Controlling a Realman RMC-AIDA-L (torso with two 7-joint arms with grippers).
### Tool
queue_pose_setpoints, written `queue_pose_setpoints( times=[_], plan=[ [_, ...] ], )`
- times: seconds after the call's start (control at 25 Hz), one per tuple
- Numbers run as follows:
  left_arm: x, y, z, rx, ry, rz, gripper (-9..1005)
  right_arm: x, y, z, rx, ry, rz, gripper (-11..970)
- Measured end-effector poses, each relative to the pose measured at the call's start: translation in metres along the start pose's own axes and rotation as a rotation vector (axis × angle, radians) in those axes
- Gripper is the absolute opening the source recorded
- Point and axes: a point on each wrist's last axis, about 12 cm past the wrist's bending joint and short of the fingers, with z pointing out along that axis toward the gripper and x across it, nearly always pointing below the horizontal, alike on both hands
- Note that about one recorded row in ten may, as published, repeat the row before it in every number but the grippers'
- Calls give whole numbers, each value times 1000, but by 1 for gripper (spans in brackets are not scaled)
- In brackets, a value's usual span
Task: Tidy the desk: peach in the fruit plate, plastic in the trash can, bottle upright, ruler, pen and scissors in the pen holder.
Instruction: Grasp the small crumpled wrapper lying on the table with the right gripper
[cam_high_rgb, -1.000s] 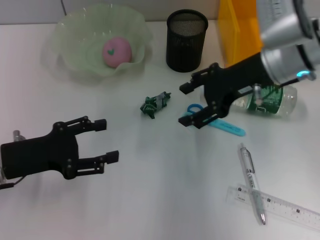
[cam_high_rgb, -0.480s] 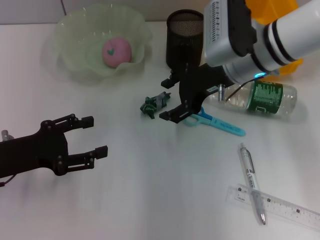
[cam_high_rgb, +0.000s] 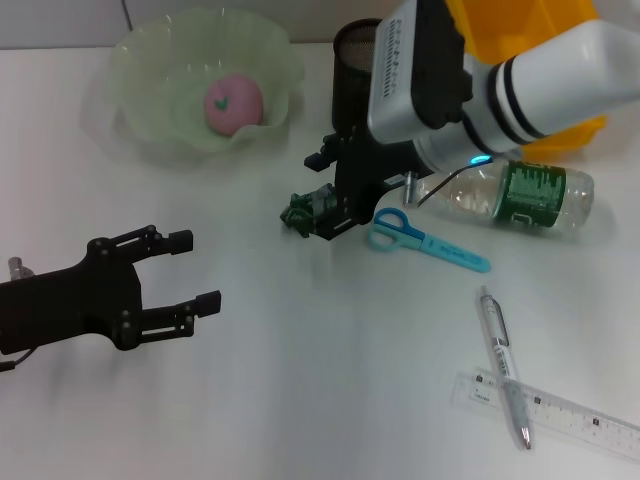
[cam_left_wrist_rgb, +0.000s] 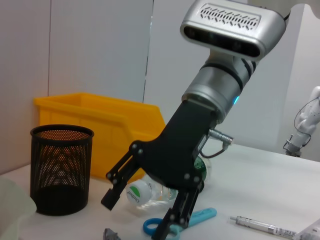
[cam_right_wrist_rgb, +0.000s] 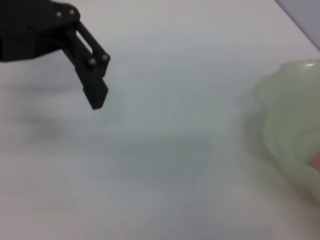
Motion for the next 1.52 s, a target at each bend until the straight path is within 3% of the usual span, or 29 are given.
queue_pose_setpoints(
  times=[0.68, 1.16, 1.52],
  plan=[
    [-2, 0, 2, 8, -6, 3, 815, 8, 2, 12, 50, -42, 30, 669],
    [-1, -1, 2, 9, -8, 1, 809, 12, 15, 26, 38, 8, -65, 662],
    [0, -2, 2, 12, -10, -3, 804, 14, 15, 29, 68, 24, -78, 657]
  ],
)
